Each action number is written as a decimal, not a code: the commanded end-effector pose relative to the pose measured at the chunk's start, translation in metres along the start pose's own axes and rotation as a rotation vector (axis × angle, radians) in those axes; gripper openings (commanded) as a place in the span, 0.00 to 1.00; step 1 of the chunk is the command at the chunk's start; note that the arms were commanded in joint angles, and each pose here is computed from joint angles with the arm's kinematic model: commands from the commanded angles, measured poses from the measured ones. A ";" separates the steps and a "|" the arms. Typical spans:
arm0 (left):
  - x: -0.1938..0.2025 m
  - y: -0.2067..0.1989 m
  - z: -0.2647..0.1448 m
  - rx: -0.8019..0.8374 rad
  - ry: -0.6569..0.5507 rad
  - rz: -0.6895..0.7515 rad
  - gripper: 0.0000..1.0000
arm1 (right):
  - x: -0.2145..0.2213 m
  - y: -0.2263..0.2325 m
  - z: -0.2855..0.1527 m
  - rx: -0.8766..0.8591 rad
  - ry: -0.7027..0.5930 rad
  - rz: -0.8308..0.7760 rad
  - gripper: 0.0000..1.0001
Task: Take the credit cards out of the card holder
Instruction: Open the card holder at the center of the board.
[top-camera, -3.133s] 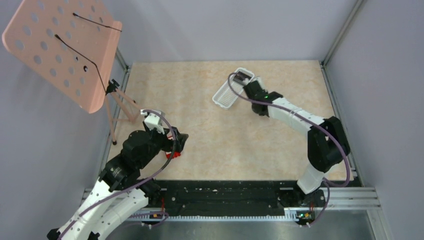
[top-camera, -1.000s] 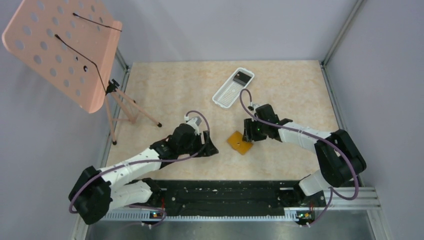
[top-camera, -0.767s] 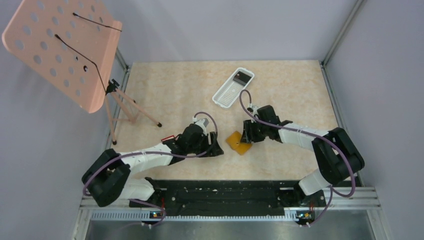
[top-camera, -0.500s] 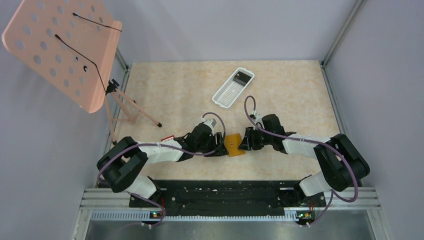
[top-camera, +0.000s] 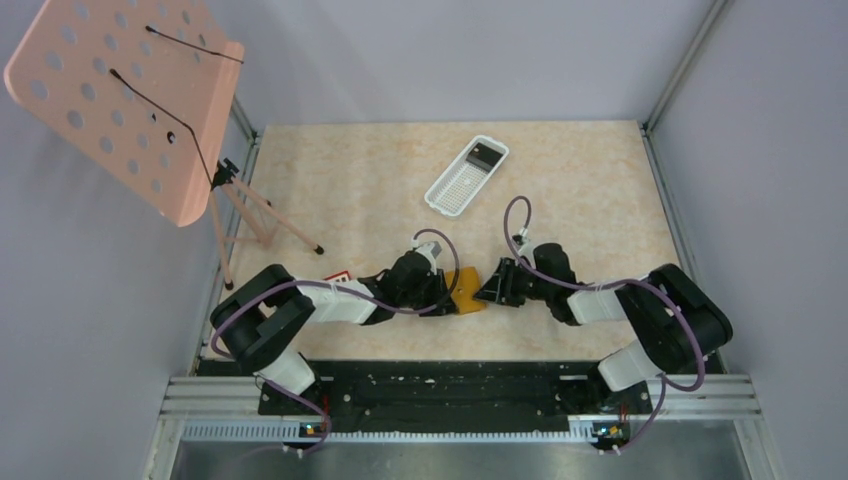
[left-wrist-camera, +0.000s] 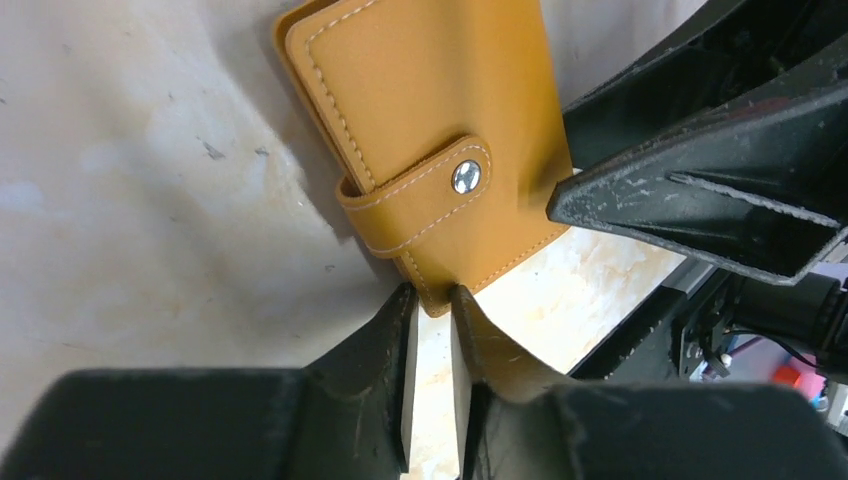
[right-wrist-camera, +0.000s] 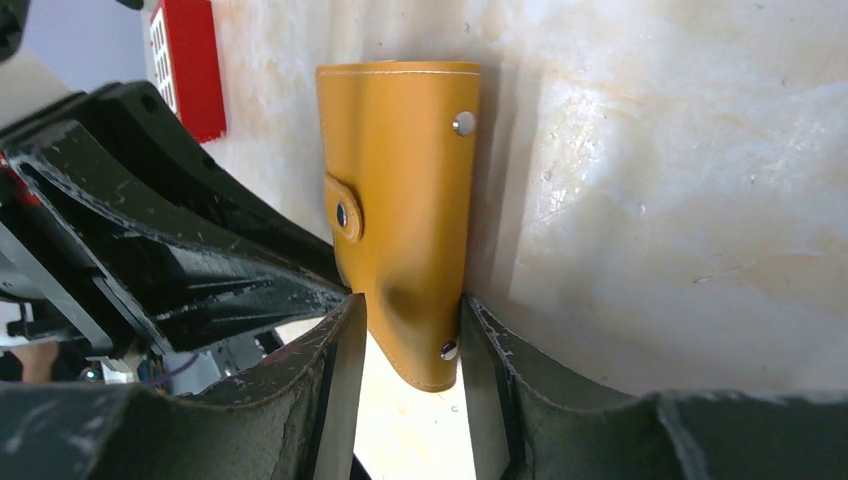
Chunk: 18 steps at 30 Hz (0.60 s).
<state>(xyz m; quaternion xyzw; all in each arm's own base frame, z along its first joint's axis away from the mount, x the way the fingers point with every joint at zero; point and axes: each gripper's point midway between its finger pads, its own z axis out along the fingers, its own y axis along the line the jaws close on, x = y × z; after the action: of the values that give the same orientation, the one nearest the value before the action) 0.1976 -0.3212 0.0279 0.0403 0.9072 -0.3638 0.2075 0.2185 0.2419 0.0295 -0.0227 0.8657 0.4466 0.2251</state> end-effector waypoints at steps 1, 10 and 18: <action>0.010 -0.016 0.004 0.068 0.007 0.016 0.19 | -0.002 0.009 0.002 -0.054 -0.036 0.054 0.38; 0.019 -0.023 -0.003 0.054 0.007 -0.003 0.27 | 0.003 0.012 -0.010 -0.054 -0.047 0.035 0.00; -0.007 -0.026 -0.030 -0.084 -0.081 0.005 0.51 | 0.016 0.018 -0.026 -0.010 -0.098 0.014 0.00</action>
<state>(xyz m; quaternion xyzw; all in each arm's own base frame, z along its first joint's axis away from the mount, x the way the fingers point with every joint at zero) 0.1724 -0.3219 0.0392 0.0322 0.9132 -0.3510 0.2047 0.1956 0.2337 0.0421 0.0072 0.8537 0.4608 0.2425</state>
